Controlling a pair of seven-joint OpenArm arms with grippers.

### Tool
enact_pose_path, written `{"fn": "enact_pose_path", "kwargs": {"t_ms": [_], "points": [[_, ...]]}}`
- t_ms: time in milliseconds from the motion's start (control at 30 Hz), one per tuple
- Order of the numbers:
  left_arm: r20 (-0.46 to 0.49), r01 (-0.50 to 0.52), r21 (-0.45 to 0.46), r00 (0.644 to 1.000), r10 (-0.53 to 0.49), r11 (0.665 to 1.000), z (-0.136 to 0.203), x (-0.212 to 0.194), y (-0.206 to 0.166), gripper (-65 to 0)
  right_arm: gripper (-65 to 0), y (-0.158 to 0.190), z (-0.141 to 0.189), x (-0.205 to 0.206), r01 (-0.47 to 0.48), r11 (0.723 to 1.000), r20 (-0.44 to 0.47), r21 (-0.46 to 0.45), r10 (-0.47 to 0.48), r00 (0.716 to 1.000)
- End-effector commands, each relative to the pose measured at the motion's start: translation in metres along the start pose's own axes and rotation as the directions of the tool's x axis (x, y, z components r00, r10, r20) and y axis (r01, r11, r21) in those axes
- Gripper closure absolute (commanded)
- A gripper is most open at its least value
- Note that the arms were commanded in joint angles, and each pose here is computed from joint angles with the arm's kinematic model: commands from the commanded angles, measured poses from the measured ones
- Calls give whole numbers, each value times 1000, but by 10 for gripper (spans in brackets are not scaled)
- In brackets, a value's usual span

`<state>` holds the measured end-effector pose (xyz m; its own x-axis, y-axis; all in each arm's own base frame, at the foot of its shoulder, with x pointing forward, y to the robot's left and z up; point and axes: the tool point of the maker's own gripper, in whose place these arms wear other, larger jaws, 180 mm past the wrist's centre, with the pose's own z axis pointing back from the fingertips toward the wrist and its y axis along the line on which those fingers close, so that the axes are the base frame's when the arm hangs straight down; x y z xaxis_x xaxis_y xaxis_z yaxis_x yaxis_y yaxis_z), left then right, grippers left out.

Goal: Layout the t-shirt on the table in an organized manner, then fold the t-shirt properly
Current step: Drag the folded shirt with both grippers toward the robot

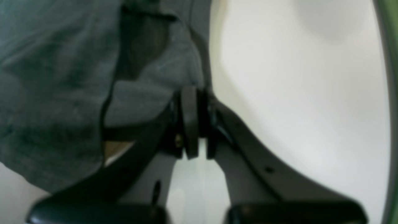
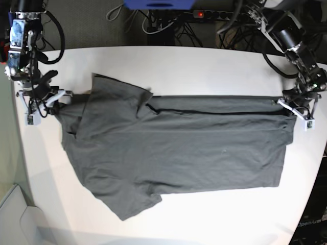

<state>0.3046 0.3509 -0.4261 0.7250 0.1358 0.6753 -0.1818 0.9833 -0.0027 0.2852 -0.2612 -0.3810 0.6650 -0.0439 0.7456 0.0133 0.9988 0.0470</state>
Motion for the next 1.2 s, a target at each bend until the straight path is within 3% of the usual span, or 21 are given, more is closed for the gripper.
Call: {"fn": "enact_pose_path", "kwargs": {"t_ms": [0, 300, 400, 833, 1067, 1167], "points": [[-49, 29, 37, 998, -27, 999, 5, -5, 10, -10, 0, -8, 9, 12, -21, 1000, 43, -16, 22, 999], [-97, 84, 71, 992, -77, 994, 25, -23, 11, -10, 0, -35, 47, -35, -47, 997, -41, -58, 44, 998], [-126, 119, 38, 986, -113, 992, 24, -38, -4, -10, 0, -39, 54, -48, -36, 997, -65, -71, 31, 997], [-180, 165, 6, 970, -161, 986, 26, -62, -14, -13, -7, -45, 60, -58, -24, 996, -88, -90, 16, 996], [-193, 160, -4, 968, -158, 987, 25, -70, -19, -25, -219, -46, 61, -61, -23, 995, -96, -93, 14, 995], [-201, 160, -6, 967, -158, 987, 28, -76, -20, -134, -306, -45, 64, -64, -26, 995, -103, -92, 17, 995]]}}
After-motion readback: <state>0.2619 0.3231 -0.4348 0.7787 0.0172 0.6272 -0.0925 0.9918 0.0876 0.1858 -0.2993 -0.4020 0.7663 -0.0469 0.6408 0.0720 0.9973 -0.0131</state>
